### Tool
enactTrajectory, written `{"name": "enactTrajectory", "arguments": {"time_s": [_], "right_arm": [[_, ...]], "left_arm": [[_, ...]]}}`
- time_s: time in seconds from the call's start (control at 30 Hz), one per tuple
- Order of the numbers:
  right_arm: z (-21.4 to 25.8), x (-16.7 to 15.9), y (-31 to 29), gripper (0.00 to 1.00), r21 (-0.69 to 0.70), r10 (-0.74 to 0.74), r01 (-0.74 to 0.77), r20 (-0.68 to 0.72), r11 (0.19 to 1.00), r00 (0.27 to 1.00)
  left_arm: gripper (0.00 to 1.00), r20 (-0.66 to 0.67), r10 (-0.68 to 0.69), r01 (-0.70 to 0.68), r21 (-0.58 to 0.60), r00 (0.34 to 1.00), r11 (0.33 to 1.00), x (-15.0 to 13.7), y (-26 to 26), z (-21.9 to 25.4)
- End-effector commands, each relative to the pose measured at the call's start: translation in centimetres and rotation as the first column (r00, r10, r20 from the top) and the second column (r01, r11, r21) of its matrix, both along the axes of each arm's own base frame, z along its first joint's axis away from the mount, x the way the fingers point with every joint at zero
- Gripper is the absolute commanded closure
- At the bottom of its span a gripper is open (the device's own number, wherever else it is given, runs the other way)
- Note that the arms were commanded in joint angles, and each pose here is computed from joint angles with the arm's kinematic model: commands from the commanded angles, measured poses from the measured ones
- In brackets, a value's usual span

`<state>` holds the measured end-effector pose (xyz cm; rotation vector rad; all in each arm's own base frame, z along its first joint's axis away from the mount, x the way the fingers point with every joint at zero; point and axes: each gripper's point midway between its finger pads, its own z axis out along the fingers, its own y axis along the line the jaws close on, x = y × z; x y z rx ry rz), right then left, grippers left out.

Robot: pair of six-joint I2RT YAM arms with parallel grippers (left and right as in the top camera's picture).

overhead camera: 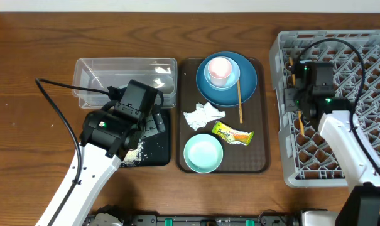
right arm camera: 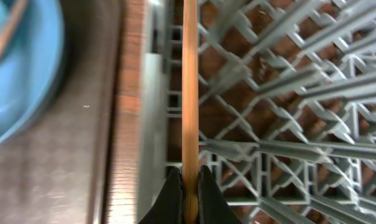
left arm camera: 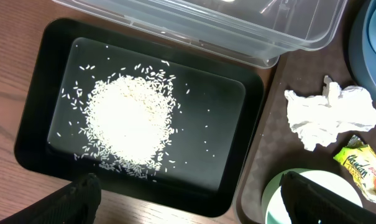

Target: Sort waste into correct bins and load items into the dishwasher rack

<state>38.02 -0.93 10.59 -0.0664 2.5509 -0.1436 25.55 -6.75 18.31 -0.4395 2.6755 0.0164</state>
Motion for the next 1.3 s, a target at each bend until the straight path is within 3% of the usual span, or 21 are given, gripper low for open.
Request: {"name": "enactTrajectory", "arguments": {"time_s": [0.0, 0.77, 0.9, 0.97, 1.27], "right_arm": [[0.6, 0.4, -1.7, 0.99, -0.011, -0.061, 0.061, 0.020, 0.998, 0.998], [-0.7, 0.9, -0.9, 0.98, 0.056, -0.033, 0.033, 0.003, 0.998, 0.999], [-0.7, 0.9, -0.9, 0.94, 0.054, -0.034, 0.034, 0.002, 0.998, 0.999], [-0.7, 0.9, -0.9, 0.83, 0.054, -0.034, 0.034, 0.002, 0.998, 0.999], [-0.7, 0.9, -0.9, 0.81, 0.055, -0.034, 0.033, 0.002, 0.998, 0.999]], "left_arm": [[0.05, 0.016, 0.007, -0.007, 0.011, 1.000, 1.000, 0.3, 0.3, 0.5], [0.05, 0.016, 0.007, -0.007, 0.011, 1.000, 1.000, 0.3, 0.3, 0.5], [0.05, 0.016, 0.007, -0.007, 0.011, 1.000, 1.000, 0.3, 0.3, 0.5], [0.05, 0.016, 0.007, -0.007, 0.011, 1.000, 1.000, 0.3, 0.3, 0.5], [0.05, 0.016, 0.007, -0.007, 0.011, 1.000, 1.000, 0.3, 0.3, 0.5]]}}
